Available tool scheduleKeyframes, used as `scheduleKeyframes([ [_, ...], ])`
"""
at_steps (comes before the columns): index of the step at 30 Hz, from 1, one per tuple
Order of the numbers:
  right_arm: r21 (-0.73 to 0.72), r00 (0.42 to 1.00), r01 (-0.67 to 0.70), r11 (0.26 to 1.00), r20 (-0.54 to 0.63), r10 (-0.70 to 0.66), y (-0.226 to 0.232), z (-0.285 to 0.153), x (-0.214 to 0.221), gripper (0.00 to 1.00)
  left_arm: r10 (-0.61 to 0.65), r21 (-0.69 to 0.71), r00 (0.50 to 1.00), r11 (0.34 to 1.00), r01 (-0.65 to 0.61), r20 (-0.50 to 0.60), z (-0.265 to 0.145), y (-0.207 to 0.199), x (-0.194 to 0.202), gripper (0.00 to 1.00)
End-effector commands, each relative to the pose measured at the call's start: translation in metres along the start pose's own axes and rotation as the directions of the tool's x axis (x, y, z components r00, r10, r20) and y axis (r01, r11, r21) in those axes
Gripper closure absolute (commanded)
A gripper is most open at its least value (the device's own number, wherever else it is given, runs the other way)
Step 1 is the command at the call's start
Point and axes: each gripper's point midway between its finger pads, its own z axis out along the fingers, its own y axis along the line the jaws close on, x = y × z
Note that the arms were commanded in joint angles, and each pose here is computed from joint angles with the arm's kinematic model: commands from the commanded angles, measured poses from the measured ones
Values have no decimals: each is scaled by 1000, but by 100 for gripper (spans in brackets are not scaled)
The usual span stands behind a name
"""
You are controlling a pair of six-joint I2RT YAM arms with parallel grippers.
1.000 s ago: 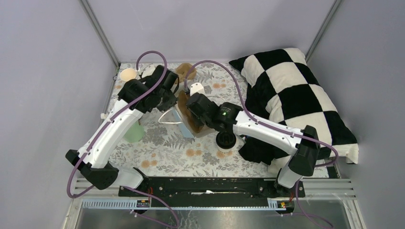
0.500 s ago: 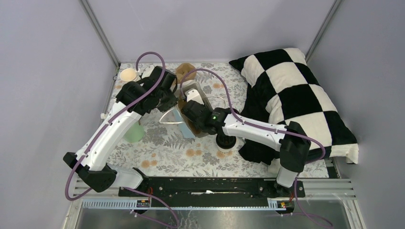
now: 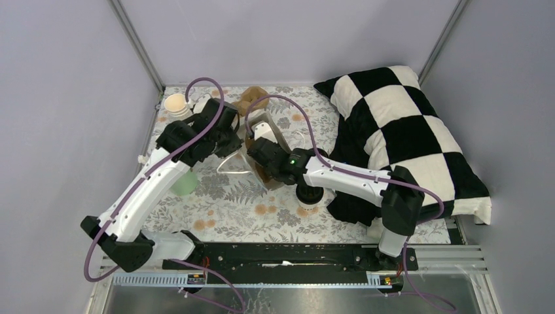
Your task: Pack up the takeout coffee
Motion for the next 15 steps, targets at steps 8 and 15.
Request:
scheduleKeyframes([
  [8, -278, 997, -67, 958, 23, 76, 26, -38, -21, 100, 18, 85, 996, 996, -26, 89, -8, 25, 0, 100],
  [15, -398, 996, 36, 917, -63, -66, 43, -26, 10, 100, 26, 89, 996, 995, -34, 85, -8, 30, 4, 100],
])
